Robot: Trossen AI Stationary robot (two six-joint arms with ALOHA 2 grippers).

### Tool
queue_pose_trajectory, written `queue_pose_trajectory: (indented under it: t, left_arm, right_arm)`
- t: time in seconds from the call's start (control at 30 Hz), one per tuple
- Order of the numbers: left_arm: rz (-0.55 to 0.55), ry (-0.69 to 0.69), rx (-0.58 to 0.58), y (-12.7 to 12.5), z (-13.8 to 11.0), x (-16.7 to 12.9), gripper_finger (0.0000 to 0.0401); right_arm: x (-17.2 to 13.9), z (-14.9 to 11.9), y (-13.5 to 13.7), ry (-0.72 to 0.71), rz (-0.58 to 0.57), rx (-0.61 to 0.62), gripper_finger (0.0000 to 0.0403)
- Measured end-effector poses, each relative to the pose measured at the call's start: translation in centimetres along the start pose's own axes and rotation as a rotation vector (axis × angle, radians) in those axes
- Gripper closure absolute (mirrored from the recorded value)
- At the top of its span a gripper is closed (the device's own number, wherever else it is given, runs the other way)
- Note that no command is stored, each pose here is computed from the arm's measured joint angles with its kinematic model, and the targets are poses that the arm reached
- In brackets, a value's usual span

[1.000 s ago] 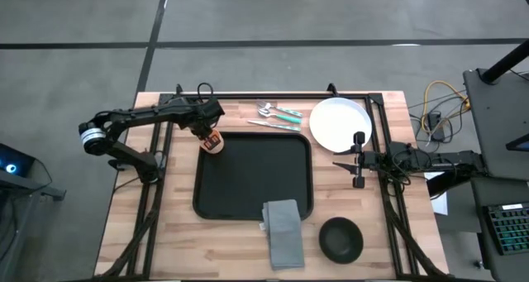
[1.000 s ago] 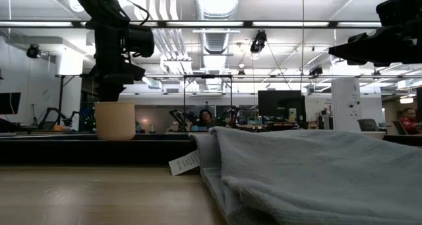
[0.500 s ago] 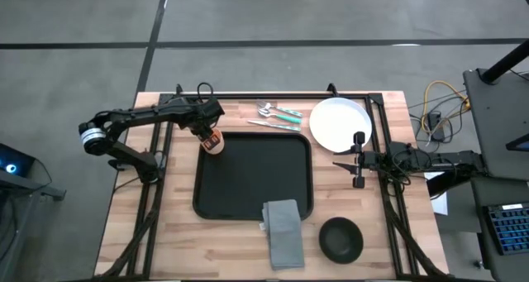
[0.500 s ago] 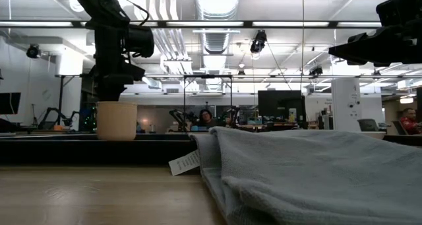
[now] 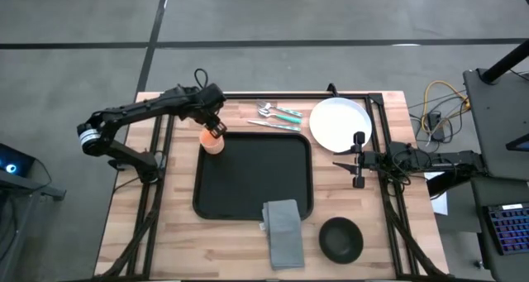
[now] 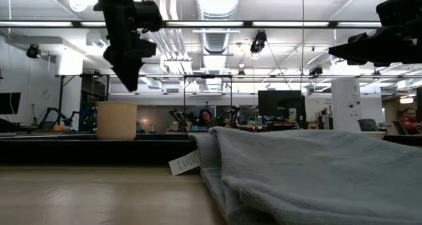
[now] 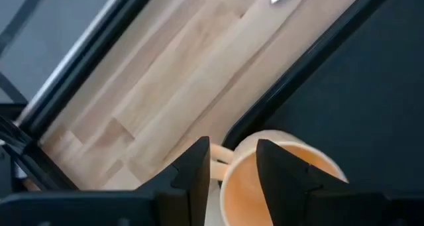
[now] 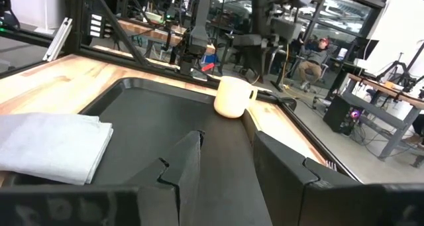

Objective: Set up tray
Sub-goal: Put the white plate on the black table tray below the orange cup

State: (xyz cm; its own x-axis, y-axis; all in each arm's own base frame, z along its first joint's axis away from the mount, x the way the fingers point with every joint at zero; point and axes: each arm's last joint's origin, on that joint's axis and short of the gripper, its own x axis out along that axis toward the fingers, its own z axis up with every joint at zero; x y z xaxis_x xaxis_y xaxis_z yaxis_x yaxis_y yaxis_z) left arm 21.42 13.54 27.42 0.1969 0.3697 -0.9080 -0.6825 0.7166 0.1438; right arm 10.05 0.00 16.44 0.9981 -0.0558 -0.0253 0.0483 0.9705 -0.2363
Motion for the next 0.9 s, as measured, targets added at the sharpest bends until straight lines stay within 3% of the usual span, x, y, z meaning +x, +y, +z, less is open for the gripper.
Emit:
queue_pose_trajectory:
  t: [0.5,0.9]
  left_arm:
    - [-0.024,-0.024,0.023,-1.0,-0.4,-0.5,0.0296]
    - [-0.133,-0.101,0.379,-6.8,-2.1,-2.2,0.0296]
  right_arm:
    - [0.0,0.0,0.0,0.000,0.000,-0.002,0.0275]
    - [0.0,0.0,0.0,0.000,0.000,-0.001,0.0275]
